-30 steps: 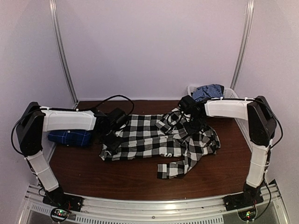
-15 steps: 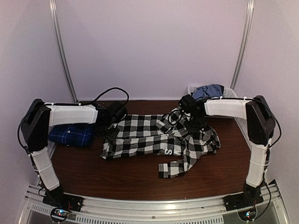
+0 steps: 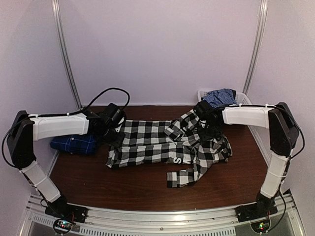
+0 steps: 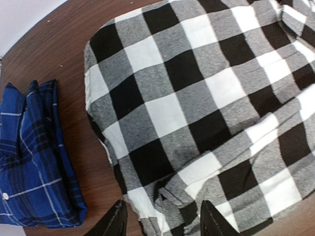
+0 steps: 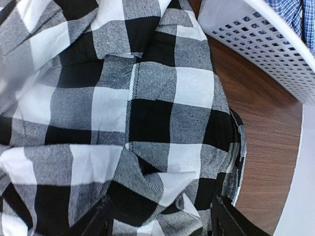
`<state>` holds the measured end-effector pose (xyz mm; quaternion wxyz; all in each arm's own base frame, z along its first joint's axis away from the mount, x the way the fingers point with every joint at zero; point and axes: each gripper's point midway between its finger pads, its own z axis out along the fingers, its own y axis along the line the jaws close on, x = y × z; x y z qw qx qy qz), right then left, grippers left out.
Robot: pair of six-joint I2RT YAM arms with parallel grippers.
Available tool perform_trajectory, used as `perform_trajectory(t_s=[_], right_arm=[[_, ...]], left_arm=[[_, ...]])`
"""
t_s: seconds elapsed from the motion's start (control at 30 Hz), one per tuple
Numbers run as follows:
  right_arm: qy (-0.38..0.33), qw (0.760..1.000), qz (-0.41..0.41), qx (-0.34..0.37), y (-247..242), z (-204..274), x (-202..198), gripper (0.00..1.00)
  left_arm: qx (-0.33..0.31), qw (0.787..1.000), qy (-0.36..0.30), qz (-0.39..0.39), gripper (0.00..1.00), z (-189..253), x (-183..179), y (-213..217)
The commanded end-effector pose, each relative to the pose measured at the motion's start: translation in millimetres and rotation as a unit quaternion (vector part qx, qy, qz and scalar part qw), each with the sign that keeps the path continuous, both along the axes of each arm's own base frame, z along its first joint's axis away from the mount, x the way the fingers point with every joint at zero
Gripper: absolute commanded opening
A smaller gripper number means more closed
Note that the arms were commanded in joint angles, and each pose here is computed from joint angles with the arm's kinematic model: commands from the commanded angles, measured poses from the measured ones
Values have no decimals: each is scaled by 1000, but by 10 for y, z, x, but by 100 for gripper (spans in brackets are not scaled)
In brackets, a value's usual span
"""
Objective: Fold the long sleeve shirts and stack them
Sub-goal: Fold the flattened shirt at the center of the board, then smooth out the 1/3-folded shirt at the center of the board.
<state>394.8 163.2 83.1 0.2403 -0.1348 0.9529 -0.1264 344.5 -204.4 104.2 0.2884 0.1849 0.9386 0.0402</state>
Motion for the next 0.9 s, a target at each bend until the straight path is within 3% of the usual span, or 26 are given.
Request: perform_trajectory(t_s=[0.0,0.37,0.5,0.87], right_arm=[[-46,997,-24,56,-86,329,-86,71],[-43,983,-46,172,-325,185,-356,73],[-30,980,-43,193,-281,47,-412,72],[3,975,-69,209,-475,-416,-544,71]], left_arm=[[-116,993,-1,-27,53,3,-66,-310],[-148,988,42,-29,53,-492,-144,-303],[-143,989,41,-14,48,-569,-62,-202],[-116,993,28,13,2,-726,112,-13]])
